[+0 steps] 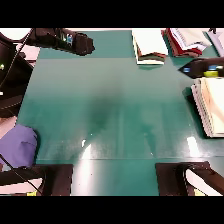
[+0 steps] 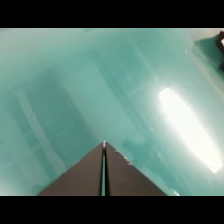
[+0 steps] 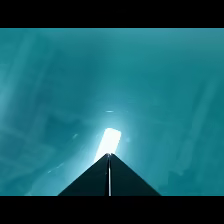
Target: Fold the shirts.
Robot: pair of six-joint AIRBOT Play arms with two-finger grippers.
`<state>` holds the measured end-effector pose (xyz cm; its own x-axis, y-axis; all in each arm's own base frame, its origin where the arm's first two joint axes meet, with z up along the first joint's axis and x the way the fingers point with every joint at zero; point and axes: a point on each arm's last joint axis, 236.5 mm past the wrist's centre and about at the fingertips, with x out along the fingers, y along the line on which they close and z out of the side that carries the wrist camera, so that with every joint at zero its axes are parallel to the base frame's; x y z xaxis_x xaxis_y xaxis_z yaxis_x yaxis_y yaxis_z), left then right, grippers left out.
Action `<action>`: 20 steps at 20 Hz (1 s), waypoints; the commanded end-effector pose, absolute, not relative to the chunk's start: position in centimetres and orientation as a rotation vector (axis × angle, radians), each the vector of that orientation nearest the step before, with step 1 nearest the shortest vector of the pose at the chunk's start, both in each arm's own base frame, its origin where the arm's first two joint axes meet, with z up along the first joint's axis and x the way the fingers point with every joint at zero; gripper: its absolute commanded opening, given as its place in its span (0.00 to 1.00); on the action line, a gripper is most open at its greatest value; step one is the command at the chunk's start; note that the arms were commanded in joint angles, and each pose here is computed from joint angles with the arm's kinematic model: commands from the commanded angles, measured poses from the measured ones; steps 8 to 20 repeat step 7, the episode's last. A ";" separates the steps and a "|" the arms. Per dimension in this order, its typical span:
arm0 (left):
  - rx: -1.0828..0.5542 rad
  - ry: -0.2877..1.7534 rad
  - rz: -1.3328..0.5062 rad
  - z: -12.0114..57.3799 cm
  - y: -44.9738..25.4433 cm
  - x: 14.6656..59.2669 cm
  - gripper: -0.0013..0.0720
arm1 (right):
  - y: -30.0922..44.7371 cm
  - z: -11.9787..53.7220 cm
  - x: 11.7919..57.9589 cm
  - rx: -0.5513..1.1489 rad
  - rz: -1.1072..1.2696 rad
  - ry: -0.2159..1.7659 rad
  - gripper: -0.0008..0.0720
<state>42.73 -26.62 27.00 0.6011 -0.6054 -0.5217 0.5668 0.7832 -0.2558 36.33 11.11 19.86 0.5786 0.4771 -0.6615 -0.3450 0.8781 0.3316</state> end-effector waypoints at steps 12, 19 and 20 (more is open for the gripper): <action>-0.101 0.520 -0.662 29.2 -26.7 44.3 0.05 | 17.5 18.4 35.4 0.126 0.642 0.871 0.03; -0.101 0.520 -0.662 29.2 -26.7 44.3 0.05 | 17.5 18.4 35.4 0.126 0.642 0.871 0.03; -0.101 0.520 -0.662 29.2 -26.7 44.3 0.05 | 17.5 18.4 35.4 0.126 0.642 0.871 0.03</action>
